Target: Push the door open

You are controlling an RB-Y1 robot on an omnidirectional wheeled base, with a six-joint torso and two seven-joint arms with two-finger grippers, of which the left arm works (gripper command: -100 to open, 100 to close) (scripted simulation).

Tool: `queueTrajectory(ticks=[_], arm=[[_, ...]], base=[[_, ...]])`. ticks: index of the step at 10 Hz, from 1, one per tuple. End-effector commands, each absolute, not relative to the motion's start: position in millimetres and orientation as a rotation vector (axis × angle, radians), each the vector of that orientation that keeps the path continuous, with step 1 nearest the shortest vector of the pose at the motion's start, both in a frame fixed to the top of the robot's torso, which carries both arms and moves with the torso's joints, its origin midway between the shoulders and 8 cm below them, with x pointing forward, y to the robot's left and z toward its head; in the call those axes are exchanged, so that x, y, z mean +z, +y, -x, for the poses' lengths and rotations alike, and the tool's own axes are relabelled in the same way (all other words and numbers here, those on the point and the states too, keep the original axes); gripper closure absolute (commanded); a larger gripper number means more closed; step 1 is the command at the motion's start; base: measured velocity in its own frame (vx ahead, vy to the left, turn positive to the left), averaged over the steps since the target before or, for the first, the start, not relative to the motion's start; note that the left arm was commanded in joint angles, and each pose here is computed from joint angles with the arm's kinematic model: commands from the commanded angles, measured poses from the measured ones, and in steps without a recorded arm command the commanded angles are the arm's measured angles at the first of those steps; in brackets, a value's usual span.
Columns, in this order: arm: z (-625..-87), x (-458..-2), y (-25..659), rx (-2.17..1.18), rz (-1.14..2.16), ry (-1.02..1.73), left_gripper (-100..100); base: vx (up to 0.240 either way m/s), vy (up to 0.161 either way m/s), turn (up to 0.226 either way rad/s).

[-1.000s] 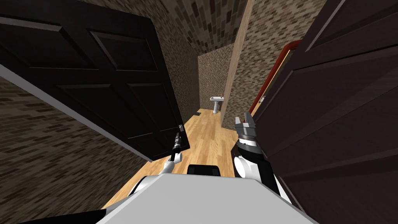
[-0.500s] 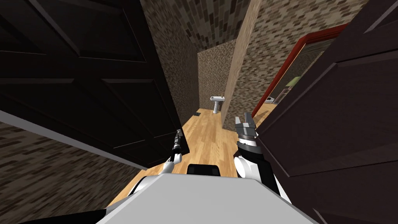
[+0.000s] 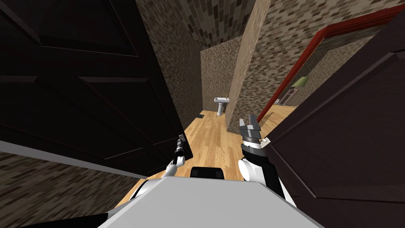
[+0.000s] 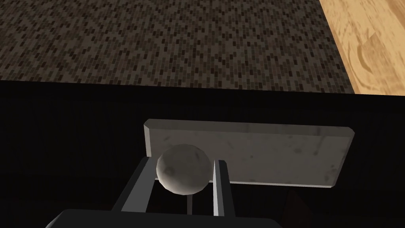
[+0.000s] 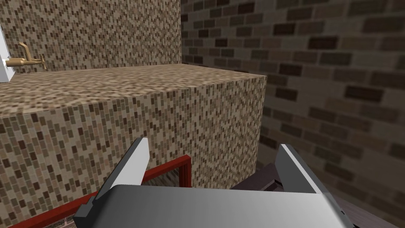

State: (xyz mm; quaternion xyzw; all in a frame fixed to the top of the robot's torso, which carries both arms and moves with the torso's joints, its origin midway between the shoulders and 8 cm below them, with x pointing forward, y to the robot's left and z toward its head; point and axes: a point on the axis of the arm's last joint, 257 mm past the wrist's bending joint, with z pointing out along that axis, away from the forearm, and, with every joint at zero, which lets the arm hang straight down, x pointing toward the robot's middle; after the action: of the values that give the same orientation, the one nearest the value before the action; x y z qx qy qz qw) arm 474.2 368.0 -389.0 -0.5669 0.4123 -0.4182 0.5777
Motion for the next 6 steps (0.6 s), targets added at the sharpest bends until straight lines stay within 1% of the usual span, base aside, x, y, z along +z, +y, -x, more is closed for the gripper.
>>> queueTrajectory(ticks=[1, 4, 6], arm=[[-472, -392, 367, -0.976, 1.332, 0.968, 100], [-472, -392, 367, -0.976, 1.332, 0.968, 100], [-468, -394, 380, -0.950, 1.349, 0.951, 100]], base=[[-0.030, -0.013, 0.000], [-0.010, -0.004, 0.002], [0.135, -0.021, 0.038]])
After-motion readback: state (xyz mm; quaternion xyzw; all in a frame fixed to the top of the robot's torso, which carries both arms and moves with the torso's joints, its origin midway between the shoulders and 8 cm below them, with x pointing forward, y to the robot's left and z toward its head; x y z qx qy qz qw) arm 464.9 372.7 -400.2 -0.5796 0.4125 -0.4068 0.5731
